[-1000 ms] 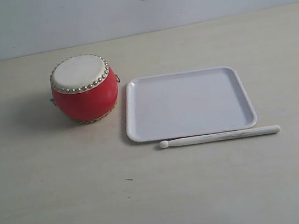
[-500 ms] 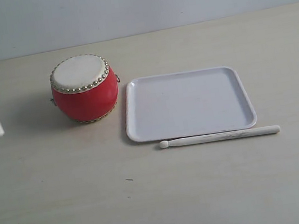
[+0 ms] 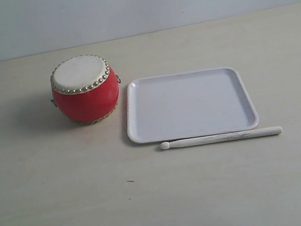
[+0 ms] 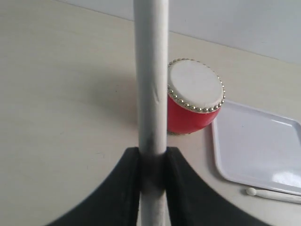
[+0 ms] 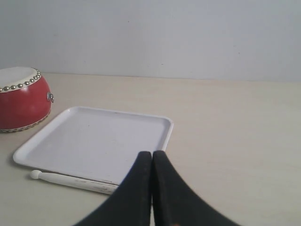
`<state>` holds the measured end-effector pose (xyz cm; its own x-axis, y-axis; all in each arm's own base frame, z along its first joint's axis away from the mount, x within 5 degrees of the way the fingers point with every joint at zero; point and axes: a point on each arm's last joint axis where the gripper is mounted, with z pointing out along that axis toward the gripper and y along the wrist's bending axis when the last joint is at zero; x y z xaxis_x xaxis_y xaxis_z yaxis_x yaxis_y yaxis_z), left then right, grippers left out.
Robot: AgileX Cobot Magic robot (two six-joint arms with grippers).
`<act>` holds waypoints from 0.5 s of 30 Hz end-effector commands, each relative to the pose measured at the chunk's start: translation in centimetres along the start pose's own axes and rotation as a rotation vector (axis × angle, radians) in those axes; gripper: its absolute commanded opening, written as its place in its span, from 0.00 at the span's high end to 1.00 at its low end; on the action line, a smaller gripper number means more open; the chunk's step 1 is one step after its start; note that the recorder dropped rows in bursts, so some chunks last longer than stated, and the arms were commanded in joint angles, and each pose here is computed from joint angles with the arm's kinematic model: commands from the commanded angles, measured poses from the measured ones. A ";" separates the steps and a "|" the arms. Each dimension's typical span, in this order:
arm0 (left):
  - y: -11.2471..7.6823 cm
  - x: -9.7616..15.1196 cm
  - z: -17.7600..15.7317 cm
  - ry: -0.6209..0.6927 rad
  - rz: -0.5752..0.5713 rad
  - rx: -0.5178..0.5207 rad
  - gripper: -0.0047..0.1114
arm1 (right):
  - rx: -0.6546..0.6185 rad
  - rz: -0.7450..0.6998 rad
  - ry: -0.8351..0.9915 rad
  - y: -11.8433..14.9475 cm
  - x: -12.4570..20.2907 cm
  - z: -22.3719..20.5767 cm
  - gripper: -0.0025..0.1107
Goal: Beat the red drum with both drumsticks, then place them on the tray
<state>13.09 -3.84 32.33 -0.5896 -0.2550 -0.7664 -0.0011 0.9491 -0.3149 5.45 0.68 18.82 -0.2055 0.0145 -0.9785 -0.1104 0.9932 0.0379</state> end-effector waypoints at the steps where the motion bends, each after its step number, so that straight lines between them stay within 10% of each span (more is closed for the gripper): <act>1: 0.3 0.5 -0.1 0.017 0.030 -0.006 0.96 | 0.004 0.000 -0.014 0.0 0.0 0.0 0.98; 15: 0.3 0.5 -0.1 0.013 0.038 -0.010 0.96 | 0.004 0.000 -0.006 0.0 0.1 0.0 0.98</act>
<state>12.82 -3.73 31.88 -0.6053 -0.2199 -0.7651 0.0099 0.9589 -0.2834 5.45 0.68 18.82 -0.2055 0.0145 -0.9785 -0.1104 0.9932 0.0379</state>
